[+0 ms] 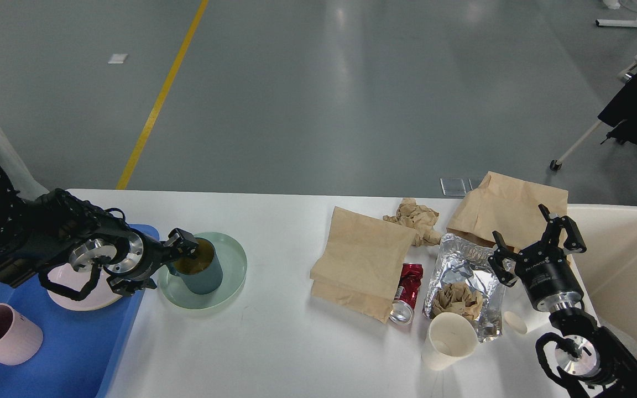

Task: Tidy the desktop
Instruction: 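Grasp the teal mug on the green saucer with the left gripper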

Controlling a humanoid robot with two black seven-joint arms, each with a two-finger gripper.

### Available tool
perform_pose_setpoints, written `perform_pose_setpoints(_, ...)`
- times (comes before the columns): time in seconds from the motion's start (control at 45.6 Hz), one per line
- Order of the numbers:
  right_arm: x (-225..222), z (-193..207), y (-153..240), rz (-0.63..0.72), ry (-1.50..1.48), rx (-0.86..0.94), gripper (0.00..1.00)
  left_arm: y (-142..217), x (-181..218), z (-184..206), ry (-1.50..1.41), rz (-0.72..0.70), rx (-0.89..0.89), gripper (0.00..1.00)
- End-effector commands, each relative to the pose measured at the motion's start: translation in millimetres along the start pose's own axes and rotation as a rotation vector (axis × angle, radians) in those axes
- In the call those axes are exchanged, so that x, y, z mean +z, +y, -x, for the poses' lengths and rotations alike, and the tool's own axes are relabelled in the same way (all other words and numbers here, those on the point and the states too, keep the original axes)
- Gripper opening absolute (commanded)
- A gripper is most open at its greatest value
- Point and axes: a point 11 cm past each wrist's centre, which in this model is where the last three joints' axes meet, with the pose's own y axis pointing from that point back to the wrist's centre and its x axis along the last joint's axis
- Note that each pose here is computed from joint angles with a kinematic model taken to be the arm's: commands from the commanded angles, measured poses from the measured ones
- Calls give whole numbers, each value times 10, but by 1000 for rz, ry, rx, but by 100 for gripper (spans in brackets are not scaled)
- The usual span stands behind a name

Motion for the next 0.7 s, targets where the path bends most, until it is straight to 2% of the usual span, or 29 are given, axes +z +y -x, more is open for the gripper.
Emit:
perform_pose_setpoints(0.0,0,-1,0,0,0,0,100,-139,-47,116,20,-1,1,92)
perform_pose_setpoints(0.154,0,-1,0,0,0,0,100,-230,-102,176,48,-1,29,82)
perform_pose_setpoints(0.263,0,-1,0,0,0,0,100,-288,-119,179,62,5,46,81)
perform_pose_setpoints(0.395,0,-1,0,0,0,0,100,-329,-112,174,76,18,52,74)
perform_pose_setpoints(0.68,0,-1,0,0,0,0,100,-328,-87,81,162,42,81,54)
